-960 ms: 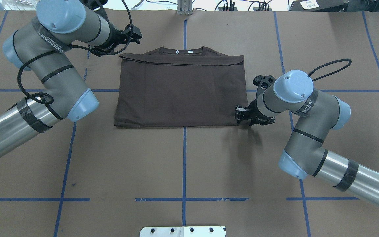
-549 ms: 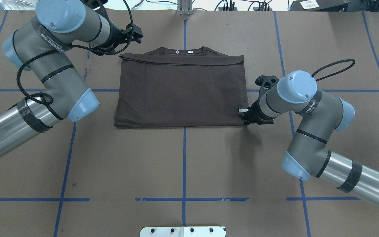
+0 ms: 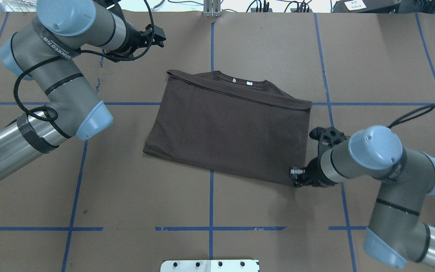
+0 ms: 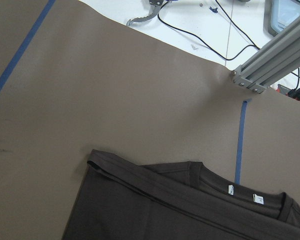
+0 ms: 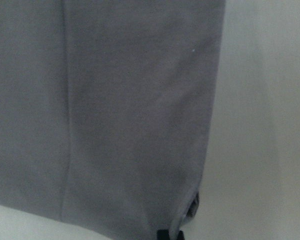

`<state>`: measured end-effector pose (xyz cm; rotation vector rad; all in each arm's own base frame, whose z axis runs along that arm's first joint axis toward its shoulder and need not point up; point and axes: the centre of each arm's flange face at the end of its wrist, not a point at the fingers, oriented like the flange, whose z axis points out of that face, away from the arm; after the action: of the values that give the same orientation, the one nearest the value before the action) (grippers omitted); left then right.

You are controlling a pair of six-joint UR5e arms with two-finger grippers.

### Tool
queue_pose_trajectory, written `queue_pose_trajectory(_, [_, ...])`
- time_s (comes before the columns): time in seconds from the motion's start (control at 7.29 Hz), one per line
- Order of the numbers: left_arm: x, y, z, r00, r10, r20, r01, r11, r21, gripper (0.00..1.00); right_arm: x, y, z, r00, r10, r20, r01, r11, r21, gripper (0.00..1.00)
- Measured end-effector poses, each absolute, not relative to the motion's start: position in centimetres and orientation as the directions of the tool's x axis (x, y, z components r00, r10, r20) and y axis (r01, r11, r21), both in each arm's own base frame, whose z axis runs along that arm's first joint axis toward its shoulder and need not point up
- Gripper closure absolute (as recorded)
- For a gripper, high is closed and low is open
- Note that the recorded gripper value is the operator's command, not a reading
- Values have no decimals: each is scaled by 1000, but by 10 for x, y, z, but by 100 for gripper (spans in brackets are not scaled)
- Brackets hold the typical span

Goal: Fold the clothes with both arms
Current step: 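Grasp the shirt's side edge with the right gripper and drag it toward the robot, then lower the left gripper toward the shirt corner nearest it while the right gripper holds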

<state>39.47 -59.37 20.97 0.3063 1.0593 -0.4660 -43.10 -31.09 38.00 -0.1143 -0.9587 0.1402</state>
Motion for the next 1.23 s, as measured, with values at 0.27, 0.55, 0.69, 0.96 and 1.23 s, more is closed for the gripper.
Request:
queue_pose_trajectory(0.27, [396,-577,201,397,-202,-895,493,870,22,0,-444,-200,371,584,182,791,8,973,-229,100])
queue_pose_trajectory(0.55, [398,-562,193,390,-188,-901,481,876,26,0,-459,-121,363,599,186,779,50,962,-268,0])
queue_pose_trajectory(0.69, [402,-554,190,394,-185,-900,469,883,24,0,-457,-108,357,590,183,786,55,963,-266,0])
queue_pose_trajectory(0.96, [428,-518,193,419,-209,-884,420,907,-16,0,-440,-121,325,515,200,834,-19,975,-222,0])
queue_pose_trajectory(1.23, [466,-458,201,409,-312,-857,383,912,-149,0,-417,-171,288,401,237,885,-169,969,-182,0])
